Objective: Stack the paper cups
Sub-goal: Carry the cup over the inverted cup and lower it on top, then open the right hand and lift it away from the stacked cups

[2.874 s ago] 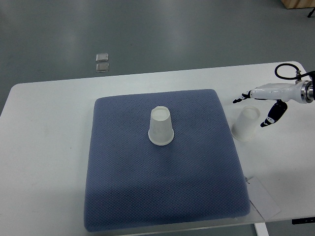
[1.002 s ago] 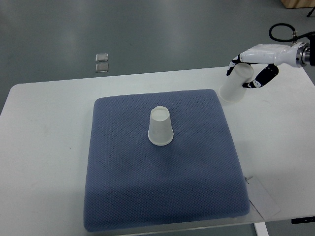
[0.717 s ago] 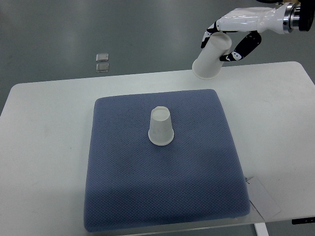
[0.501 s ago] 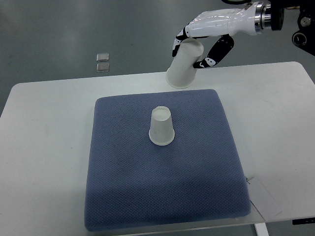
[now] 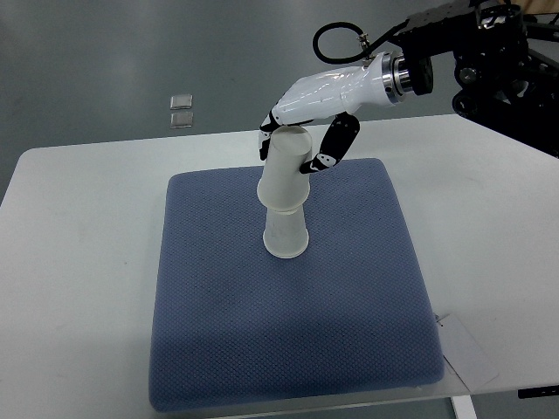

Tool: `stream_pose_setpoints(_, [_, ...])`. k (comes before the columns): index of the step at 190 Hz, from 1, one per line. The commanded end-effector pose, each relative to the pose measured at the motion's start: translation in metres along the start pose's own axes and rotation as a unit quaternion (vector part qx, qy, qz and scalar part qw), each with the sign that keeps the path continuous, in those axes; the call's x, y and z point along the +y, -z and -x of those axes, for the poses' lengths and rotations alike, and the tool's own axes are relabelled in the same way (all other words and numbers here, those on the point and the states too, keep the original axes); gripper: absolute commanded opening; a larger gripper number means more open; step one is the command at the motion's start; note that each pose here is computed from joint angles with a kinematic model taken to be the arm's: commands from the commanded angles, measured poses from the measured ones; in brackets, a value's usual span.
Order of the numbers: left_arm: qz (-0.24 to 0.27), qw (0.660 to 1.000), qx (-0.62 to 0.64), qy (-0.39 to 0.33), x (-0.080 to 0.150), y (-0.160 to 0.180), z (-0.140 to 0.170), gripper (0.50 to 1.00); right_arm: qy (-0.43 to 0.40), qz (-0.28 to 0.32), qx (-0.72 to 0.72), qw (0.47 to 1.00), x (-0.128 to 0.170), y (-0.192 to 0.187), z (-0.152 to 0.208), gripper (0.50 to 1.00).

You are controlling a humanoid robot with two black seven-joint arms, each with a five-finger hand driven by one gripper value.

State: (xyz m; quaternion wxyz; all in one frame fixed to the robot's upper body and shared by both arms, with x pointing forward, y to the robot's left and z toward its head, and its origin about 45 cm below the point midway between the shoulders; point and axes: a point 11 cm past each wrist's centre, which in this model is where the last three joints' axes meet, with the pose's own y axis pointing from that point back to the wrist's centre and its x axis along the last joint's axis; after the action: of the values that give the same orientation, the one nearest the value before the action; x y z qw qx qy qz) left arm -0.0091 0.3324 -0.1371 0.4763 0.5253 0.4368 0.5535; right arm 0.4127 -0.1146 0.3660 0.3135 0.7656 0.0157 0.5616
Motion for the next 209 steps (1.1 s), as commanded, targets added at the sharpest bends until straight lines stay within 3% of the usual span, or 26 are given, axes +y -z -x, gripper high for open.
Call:
stream_pose_setpoints(1, [0.0,1.0,0.0,0.0,0.0,0.0,0.0,1.0,0.004,-0.003,0.001,1.0,-0.009,0.003,0.006,0.5])
stream_pose_setpoints(112, [0.0,1.0,0.0,0.0,0.0,0.0,0.0,1.0,-0.006,0.02,-0.007,1.0,-0.023,-0.01,0.026,0.5])
stream_pose_setpoints(136, [0.0,1.0,0.0,0.0,0.0,0.0,0.0,1.0,-0.001,0.021,-0.017,1.0,-0.024,-0.012,0.032,0.725])
stream_pose_setpoints(160, [0.0,1.0,0.0,0.0,0.0,0.0,0.0,1.0,0.003,0.017,-0.025,1.0,-0.026,-0.011,0.037,0.825])
stream_pose_setpoints(174, [0.0,1.0,0.0,0.0,0.0,0.0,0.0,1.0,0.004,0.017,-0.028,0.999,-0.026,-0.011,0.039,0.854])
stream_pose_setpoints(209, [0.0,1.0,0.0,0.0,0.0,0.0,0.0,1.0,0.0,0.022,-0.031,0.999,-0.021,-0.015,0.038,0.86])
